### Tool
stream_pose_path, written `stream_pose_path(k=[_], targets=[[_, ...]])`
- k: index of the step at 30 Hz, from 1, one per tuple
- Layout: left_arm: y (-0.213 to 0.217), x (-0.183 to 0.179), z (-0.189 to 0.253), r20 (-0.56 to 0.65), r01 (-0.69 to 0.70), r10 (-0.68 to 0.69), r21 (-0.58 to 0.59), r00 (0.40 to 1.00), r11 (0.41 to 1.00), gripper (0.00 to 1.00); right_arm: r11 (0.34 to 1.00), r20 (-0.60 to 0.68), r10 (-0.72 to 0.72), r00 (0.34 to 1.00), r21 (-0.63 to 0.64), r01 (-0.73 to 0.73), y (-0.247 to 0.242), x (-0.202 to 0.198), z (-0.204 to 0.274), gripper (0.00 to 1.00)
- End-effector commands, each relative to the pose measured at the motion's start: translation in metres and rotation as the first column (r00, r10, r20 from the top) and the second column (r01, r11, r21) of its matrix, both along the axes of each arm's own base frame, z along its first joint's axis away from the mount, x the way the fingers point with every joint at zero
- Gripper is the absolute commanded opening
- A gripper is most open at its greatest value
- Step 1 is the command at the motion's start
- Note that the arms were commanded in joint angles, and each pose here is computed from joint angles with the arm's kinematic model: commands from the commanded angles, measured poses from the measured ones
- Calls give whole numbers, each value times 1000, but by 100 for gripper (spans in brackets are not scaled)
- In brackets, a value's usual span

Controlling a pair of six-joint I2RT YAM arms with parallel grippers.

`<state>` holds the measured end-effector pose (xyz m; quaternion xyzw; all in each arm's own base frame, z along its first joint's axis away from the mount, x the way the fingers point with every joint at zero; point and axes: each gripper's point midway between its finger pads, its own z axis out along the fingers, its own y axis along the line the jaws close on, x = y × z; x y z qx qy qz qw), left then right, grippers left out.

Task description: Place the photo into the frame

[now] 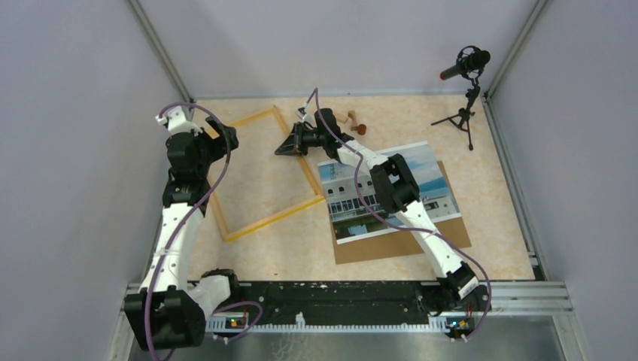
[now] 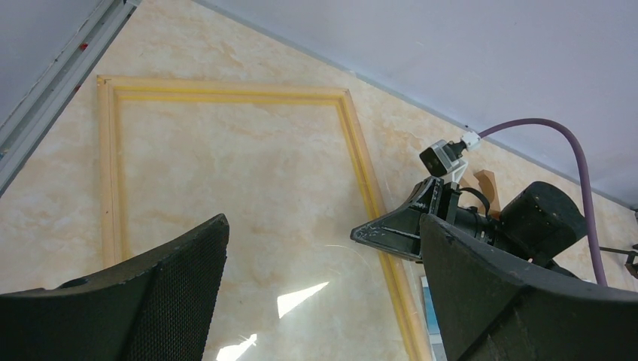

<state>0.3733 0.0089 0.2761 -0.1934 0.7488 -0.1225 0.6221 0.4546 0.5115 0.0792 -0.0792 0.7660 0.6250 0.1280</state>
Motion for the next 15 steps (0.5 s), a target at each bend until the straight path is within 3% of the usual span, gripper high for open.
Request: stream_pose_path(k=[1, 15], targets=[[0, 5, 15, 62, 0, -1, 16, 998, 1000, 99, 996, 129, 15, 992, 82, -25, -2, 3, 70, 0], [1, 5, 14, 62, -1, 0, 15, 998, 1000, 99, 997, 129, 8, 992, 80, -19, -4, 7, 67, 0]])
